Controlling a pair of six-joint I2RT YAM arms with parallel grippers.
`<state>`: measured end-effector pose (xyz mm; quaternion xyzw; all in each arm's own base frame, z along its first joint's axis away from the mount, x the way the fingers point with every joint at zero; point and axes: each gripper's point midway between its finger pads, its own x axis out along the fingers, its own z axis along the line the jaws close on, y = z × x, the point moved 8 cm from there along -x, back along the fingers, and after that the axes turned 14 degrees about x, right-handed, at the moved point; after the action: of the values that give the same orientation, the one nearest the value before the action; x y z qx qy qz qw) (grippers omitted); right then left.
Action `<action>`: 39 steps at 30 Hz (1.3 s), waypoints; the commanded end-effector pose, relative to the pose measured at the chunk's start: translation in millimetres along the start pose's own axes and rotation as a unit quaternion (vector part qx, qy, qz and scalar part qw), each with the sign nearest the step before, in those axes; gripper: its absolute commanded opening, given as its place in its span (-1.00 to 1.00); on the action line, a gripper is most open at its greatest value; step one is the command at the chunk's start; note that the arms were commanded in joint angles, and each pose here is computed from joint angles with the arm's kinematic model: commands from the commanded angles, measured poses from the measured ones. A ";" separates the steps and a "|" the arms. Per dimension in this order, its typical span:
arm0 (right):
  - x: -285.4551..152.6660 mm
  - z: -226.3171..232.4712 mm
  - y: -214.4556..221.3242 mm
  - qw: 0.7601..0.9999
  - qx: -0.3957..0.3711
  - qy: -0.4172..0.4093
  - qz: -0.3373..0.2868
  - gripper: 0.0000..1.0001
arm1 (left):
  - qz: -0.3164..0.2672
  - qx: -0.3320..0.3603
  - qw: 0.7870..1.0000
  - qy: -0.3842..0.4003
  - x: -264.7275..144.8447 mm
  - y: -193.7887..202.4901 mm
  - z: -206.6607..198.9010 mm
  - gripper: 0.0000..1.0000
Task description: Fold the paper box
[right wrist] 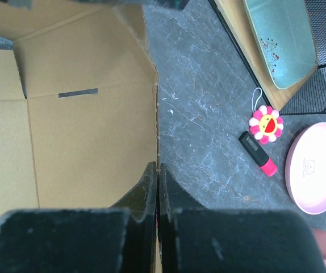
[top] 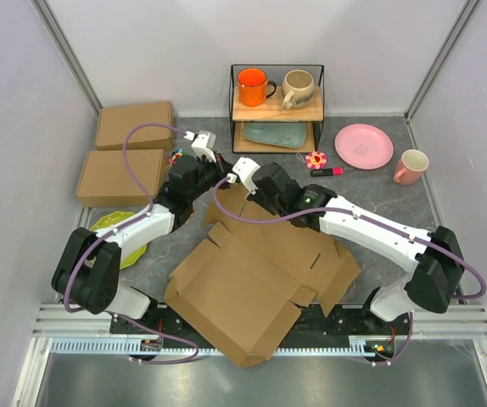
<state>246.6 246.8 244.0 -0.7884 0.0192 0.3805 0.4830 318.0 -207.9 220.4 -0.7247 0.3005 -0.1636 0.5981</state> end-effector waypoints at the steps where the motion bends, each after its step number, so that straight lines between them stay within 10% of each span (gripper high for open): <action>1: -12.1 -3.7 -16.3 0.999 0.022 0.000 -0.040 -1.00 | 0.044 -0.033 0.998 0.025 -10.4 4.2 -10.9 -0.96; 21: -14.0 2.2 -11.7 0.999 0.022 -0.006 -0.032 -1.00 | 0.064 -0.068 0.993 0.067 -53.6 24.6 -51.4 -0.94; 28: -21.6 0.9 -12.8 0.999 0.022 -0.005 -0.038 -1.00 | -0.015 -0.018 0.997 -0.068 -117.4 4.3 -31.0 -0.48; 39: -18.2 3.6 -9.2 0.999 0.023 -0.006 -0.036 -1.00 | 0.104 -0.129 0.980 -0.113 -153.0 99.4 -21.4 -0.07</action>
<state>236.7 246.6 250.5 -0.7842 0.0120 0.3816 0.4892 180.1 -145.3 187.4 -0.7536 0.3010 -0.0655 0.5807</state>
